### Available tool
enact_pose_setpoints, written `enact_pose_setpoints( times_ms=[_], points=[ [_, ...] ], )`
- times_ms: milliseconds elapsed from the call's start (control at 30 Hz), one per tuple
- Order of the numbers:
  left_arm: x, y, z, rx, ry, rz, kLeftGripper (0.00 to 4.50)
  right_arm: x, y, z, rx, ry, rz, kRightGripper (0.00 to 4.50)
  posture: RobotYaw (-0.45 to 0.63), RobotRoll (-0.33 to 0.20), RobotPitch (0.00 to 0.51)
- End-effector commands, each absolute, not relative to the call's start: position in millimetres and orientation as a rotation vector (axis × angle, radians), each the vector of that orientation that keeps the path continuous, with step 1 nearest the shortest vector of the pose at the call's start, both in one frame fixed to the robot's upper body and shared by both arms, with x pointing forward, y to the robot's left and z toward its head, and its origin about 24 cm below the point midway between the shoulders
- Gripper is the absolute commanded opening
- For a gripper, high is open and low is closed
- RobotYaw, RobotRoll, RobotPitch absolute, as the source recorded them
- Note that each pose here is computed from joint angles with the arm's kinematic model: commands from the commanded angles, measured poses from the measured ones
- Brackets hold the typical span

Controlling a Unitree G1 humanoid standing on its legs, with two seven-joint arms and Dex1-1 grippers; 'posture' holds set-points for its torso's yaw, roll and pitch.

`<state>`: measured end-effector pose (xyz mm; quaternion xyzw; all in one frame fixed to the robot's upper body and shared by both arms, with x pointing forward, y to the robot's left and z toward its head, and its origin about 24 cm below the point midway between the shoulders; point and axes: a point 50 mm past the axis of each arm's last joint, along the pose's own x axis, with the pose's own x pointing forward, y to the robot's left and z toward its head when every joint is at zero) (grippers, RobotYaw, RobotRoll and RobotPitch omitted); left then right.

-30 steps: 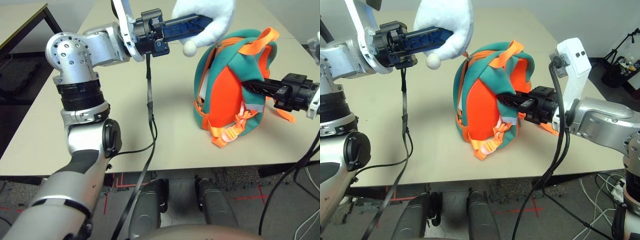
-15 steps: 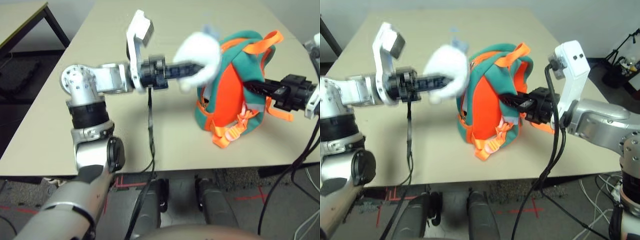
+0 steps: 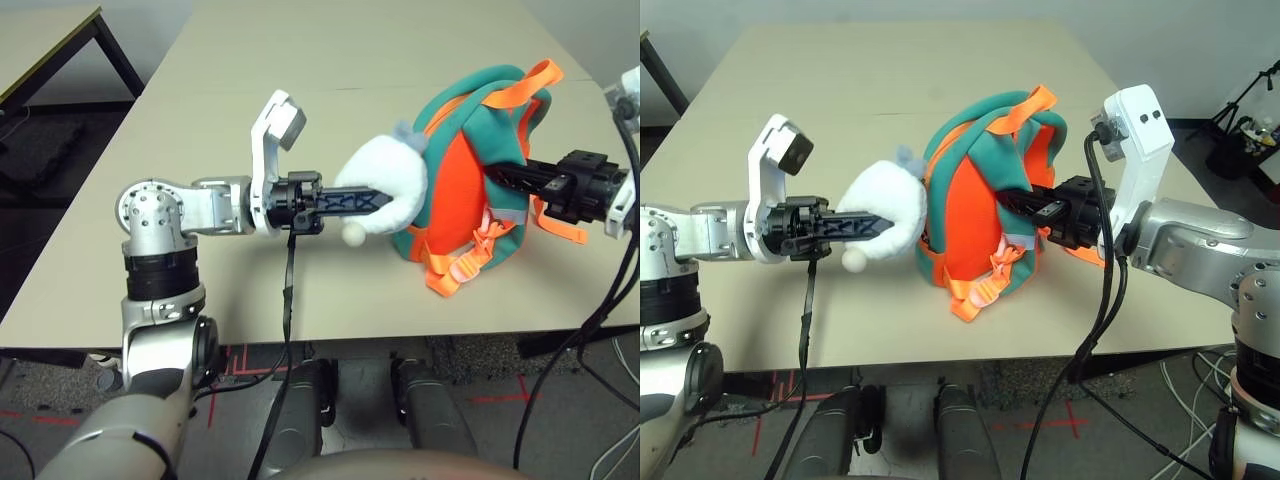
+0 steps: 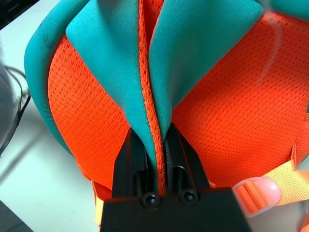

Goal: Put the pencil case into the backpack and zip it.

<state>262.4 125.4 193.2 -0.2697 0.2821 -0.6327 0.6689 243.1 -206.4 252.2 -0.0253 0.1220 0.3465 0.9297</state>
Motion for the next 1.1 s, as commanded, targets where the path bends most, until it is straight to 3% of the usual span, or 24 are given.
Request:
enact_pose_setpoints(
  times_ms=[33,367,500,600,667,700,867,1000,1067,1100],
  points=[
    [259.3,127.5,174.6,-0.574,0.726,-1.381,0.41,243.4,-204.3,245.2,-0.055,0.292,0.724,0.23,0.04,0.000,0.157],
    [259.5,135.2,117.4,-0.490,0.889,-1.283,0.41,243.9,-205.9,244.7,-0.055,0.296,0.719,0.23,0.04,0.000,0.164],
    [259.0,133.1,79.9,-0.369,0.994,-1.247,0.41,244.6,-205.7,244.8,-0.057,0.299,0.722,0.23,0.04,0.000,0.167],
    [260.5,130.0,76.3,-0.321,0.976,-1.277,0.41,242.8,-205.4,245.7,-0.058,0.310,0.736,0.23,0.03,0.000,0.170],
    [267.3,128.0,91.6,-0.323,0.894,-1.297,0.41,239.2,-205.7,247.6,-0.058,0.323,0.759,0.23,0.03,0.000,0.172],
    [270.7,127.9,103.1,-0.333,0.844,-1.308,1.15,236.2,-206.8,248.8,-0.055,0.335,0.774,0.97,0.03,0.000,0.174],
    [256.9,147.8,172.7,-0.267,0.708,-1.429,2.76,210.1,-220.7,265.9,-0.007,0.408,0.883,2.53,0.05,0.000,0.180],
    [231.3,187.3,242.9,-0.343,0.615,-1.534,4.01,174.6,-238.7,303.6,0.113,0.428,1.023,3.74,0.07,0.000,0.186],
    [237.8,205.3,261.5,-0.406,0.494,-1.451,4.50,171.0,-253.2,318.9,0.160,0.362,0.976,4.36,0.08,0.000,0.187],
    [245.6,214.4,267.4,-0.431,0.418,-1.366,4.50,171.0,-262.5,324.6,0.177,0.327,0.929,4.48,0.08,0.000,0.187]
  ],
)
